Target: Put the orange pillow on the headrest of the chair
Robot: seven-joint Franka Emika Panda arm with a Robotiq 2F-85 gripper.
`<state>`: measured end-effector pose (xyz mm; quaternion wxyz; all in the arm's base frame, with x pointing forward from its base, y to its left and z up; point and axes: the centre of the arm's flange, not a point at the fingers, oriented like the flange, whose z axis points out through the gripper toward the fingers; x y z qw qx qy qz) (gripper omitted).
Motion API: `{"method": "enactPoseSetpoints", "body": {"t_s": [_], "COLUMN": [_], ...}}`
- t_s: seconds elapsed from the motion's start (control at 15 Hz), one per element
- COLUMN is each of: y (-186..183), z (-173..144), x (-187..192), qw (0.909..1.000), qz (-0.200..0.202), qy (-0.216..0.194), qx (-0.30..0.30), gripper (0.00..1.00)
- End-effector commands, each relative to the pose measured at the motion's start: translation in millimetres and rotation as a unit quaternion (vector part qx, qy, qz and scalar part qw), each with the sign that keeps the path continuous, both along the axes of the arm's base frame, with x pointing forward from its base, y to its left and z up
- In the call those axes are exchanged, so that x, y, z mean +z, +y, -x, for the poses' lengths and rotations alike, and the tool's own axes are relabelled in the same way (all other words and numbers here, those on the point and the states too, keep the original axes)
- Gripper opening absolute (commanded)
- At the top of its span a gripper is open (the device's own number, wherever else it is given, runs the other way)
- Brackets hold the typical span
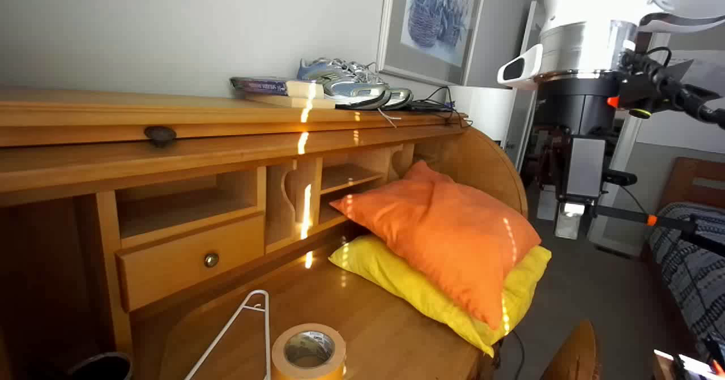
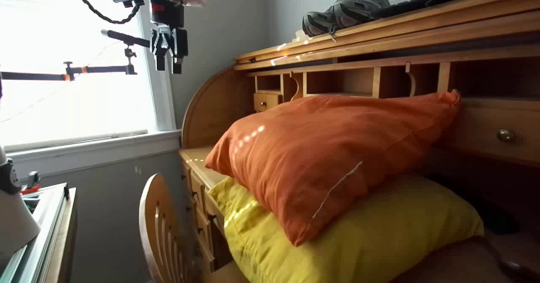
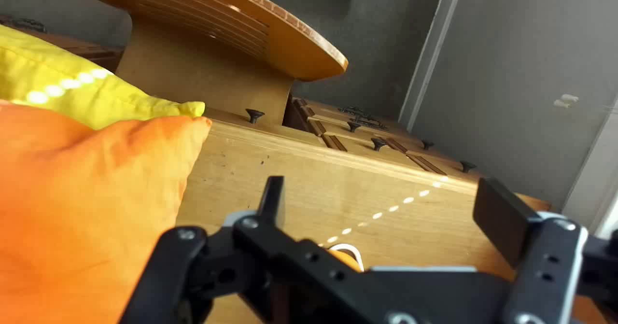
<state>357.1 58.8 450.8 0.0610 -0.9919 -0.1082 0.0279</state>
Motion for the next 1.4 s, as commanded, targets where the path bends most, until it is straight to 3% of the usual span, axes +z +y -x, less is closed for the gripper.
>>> {"method": "enactPoseSetpoints", "body": {"t_s": [0.0, 0.8, 1.33], "y": [0.0, 0.0, -53.2], "z": [0.0, 0.0, -4.1], "x": [0.0, -0.1, -15.9], "qw": [1.0000, 1.0000, 0.9894], "qz": [0.000, 0.000, 0.119], "qy": [0.000, 0.000, -0.060], "qx": [0.000, 0.000, -0.058], "gripper": [1.00, 1.00, 1.00]}}
